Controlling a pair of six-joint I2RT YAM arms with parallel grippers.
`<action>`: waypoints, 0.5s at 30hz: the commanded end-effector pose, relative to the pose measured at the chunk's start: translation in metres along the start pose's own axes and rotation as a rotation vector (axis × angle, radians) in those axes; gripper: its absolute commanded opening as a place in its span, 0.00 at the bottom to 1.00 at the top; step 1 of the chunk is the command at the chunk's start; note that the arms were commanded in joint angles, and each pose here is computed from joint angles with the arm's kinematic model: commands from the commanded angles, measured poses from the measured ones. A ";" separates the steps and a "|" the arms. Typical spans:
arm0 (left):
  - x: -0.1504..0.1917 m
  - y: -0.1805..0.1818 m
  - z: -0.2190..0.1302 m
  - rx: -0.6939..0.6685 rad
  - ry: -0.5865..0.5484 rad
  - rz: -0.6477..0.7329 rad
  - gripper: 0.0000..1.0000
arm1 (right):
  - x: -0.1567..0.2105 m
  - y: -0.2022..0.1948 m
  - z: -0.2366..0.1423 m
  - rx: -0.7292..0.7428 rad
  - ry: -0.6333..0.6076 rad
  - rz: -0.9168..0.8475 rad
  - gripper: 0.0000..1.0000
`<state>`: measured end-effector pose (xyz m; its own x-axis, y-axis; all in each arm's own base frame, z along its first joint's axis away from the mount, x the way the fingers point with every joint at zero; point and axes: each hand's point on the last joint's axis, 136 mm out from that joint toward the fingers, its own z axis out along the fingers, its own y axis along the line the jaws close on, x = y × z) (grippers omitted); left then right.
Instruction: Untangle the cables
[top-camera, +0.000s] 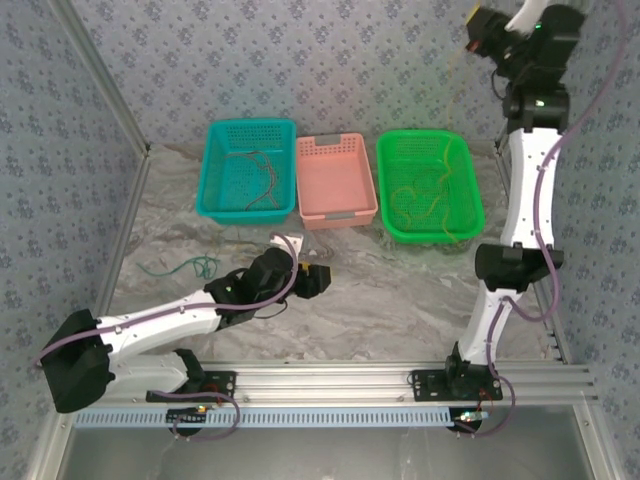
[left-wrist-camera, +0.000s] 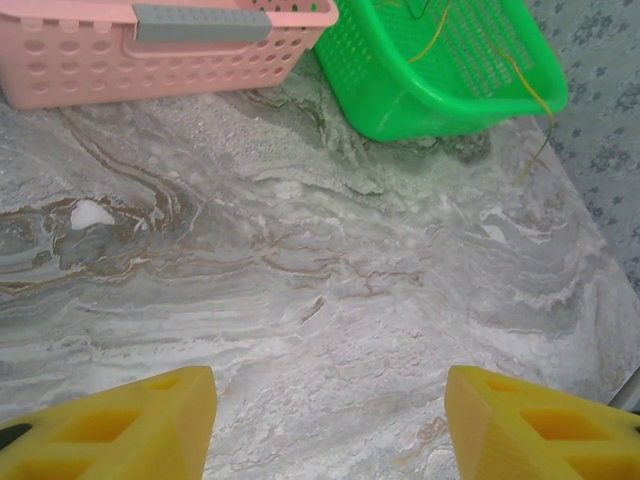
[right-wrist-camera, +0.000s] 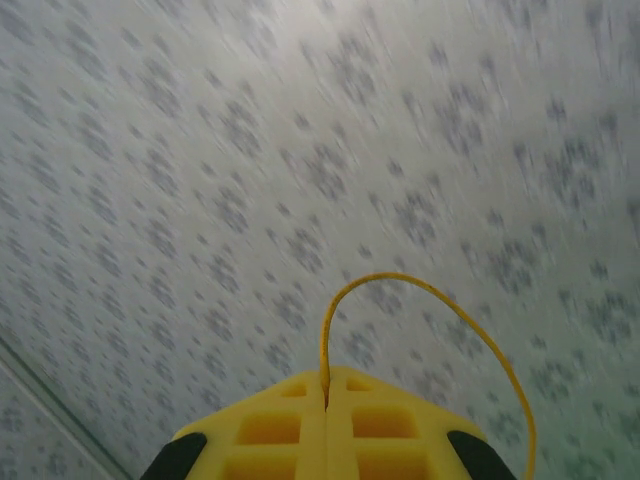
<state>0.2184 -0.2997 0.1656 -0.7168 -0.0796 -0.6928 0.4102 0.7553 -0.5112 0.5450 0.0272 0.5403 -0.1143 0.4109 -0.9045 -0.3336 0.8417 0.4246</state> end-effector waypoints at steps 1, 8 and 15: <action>0.003 -0.001 0.001 0.008 0.000 0.003 0.61 | 0.055 -0.011 0.012 0.032 0.118 -0.021 0.00; 0.003 0.000 -0.002 0.002 0.004 0.012 0.61 | 0.184 -0.078 0.018 0.193 0.342 0.092 0.00; -0.004 0.003 -0.016 -0.010 -0.024 0.000 0.61 | 0.265 -0.126 0.012 0.324 0.524 0.172 0.00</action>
<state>0.2148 -0.2935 0.1623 -0.7218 -0.0715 -0.6884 0.4052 0.7627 -0.5041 0.5649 0.0430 0.2397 -0.6318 0.3981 -0.6651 0.0095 0.8619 0.5069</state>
